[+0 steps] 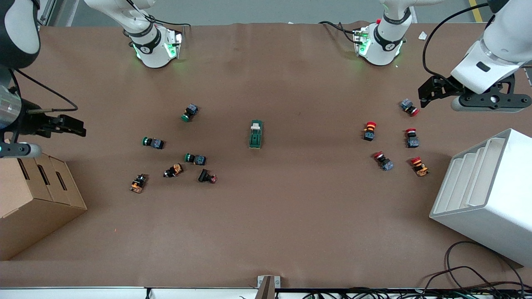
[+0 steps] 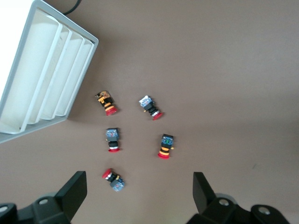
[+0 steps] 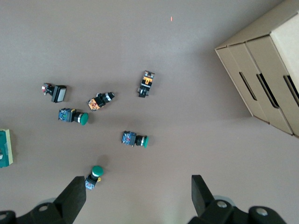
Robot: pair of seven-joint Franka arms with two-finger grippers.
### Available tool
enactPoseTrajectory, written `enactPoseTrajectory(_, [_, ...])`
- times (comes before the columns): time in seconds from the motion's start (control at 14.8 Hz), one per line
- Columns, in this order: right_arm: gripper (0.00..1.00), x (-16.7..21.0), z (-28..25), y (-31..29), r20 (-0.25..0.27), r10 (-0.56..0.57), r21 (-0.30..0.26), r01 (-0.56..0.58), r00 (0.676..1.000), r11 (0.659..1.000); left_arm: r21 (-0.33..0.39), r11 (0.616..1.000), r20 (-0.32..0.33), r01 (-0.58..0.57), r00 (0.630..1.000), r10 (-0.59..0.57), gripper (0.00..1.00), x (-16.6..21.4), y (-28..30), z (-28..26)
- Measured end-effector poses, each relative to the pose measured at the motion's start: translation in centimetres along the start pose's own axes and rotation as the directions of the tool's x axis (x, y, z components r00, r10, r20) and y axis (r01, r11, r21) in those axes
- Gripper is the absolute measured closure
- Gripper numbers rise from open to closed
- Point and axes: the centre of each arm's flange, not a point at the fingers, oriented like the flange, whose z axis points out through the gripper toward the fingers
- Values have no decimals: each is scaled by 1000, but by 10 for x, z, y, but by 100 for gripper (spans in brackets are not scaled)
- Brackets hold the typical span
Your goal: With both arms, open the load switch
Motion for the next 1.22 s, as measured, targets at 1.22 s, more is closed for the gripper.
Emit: enactPoseTrajectory(1.22, [0, -111, -77, 3, -114, 4, 7, -3, 993, 1000, -34, 999, -54, -35, 998, 33, 0, -7, 1, -39])
